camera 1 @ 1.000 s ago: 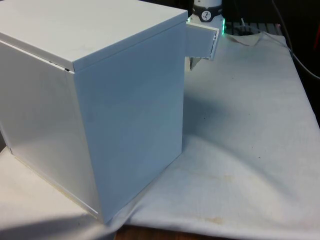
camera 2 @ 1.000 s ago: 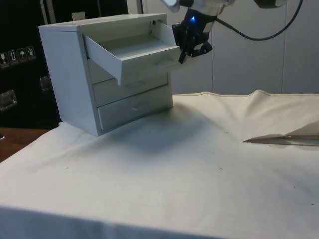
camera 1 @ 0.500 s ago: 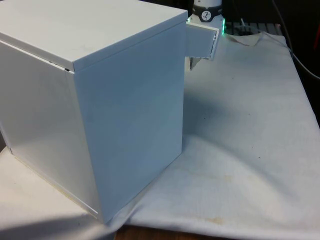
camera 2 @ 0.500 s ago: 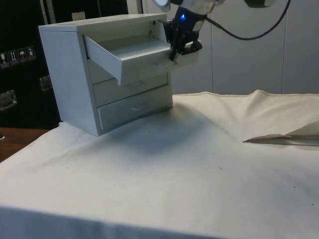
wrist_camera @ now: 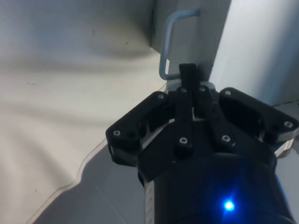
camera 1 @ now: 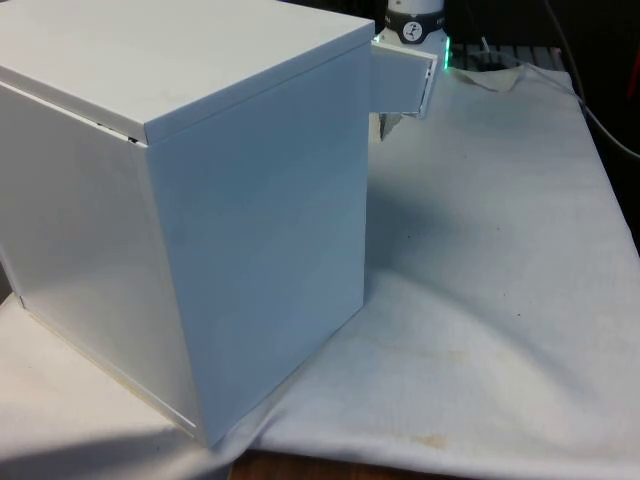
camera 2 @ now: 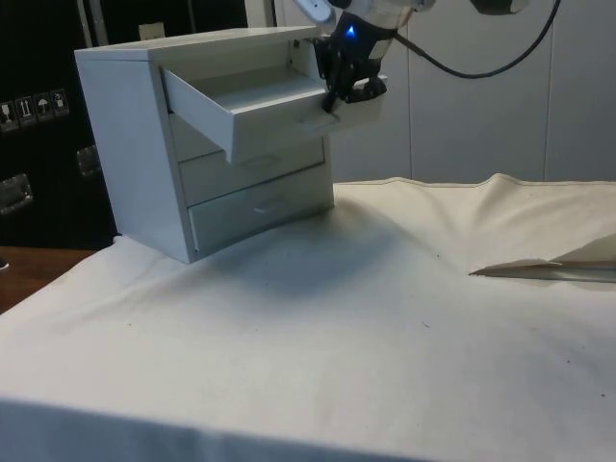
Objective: Open the drawer, then close it.
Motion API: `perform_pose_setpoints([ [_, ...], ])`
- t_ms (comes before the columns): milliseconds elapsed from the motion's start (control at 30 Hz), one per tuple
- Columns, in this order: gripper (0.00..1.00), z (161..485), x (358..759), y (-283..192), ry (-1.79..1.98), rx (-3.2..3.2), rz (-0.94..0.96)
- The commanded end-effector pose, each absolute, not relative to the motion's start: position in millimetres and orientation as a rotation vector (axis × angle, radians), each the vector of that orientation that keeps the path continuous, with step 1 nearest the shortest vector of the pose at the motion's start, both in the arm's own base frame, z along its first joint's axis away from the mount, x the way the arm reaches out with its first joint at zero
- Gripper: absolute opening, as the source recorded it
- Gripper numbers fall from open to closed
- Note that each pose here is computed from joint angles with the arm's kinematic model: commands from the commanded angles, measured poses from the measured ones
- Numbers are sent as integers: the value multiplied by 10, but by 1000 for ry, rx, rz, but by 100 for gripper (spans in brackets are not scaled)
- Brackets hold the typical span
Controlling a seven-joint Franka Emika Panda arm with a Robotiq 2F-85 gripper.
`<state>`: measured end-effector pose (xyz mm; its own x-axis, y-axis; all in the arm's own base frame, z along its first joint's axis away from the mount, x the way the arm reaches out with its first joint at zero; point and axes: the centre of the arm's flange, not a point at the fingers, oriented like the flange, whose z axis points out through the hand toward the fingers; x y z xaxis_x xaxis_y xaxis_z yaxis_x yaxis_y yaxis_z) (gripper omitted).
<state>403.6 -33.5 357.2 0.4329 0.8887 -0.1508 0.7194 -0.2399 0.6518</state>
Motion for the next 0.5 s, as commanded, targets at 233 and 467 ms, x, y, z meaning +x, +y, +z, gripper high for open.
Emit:
perform_pose_setpoints([
  [233,0,3576,4035,-329,1326,2013,329],
  [467,0,3666,4103,-345,1282,1963,347],
])
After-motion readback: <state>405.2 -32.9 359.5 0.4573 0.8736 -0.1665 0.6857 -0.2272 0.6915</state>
